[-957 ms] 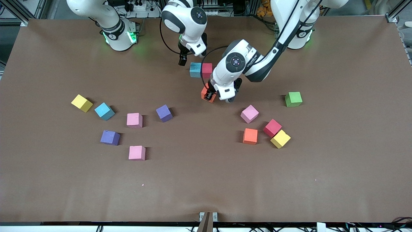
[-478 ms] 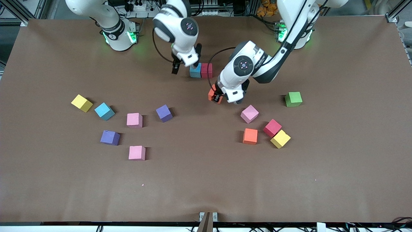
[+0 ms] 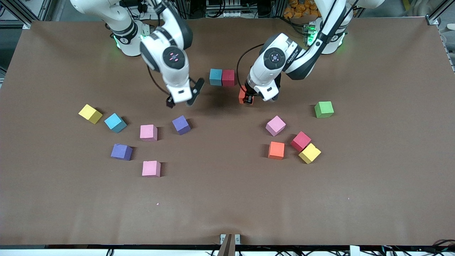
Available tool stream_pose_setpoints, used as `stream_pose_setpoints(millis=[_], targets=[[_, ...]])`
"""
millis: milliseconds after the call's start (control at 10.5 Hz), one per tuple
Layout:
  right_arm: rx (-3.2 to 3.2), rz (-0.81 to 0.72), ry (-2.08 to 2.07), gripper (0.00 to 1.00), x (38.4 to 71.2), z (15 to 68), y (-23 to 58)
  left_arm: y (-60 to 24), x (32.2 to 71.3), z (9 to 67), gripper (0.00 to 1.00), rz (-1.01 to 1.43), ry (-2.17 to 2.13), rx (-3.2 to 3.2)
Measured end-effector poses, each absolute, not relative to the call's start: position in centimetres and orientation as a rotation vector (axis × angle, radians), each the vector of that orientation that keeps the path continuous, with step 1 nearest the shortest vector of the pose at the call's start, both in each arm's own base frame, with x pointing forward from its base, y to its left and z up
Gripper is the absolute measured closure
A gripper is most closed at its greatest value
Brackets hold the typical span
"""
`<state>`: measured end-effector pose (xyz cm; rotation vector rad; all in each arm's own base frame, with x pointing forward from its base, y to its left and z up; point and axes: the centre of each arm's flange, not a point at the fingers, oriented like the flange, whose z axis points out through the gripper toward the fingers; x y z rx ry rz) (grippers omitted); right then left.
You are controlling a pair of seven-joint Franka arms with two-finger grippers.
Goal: Form number 2 with 11 blocks
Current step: 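Grasp the blue cube with the right gripper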
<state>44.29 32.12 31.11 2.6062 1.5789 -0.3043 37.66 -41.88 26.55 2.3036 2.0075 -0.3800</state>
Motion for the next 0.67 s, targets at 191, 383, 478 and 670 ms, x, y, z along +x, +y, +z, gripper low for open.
stream_pose_setpoints(millis=[191,383,478,670], targets=[[2.689,-0.261,1.468,0.0,48.7,31.4,29.5,-41.5,35.1,24.5,0.4,-0.37,2.087,2.236],[2.774,-0.251,1.334,0.0,53.3,30.4,25.4,-41.0,33.4,23.9,0.4,-0.366,2.123,2.214],[2.815,-0.244,1.271,0.0,54.9,29.7,24.3,-41.2,32.5,24.0,0.4,-0.381,2.134,2.19],[2.895,-0.209,1.148,0.0,56.2,28.8,24.5,-42.0,30.0,24.1,0.4,-0.382,2.116,2.145]])
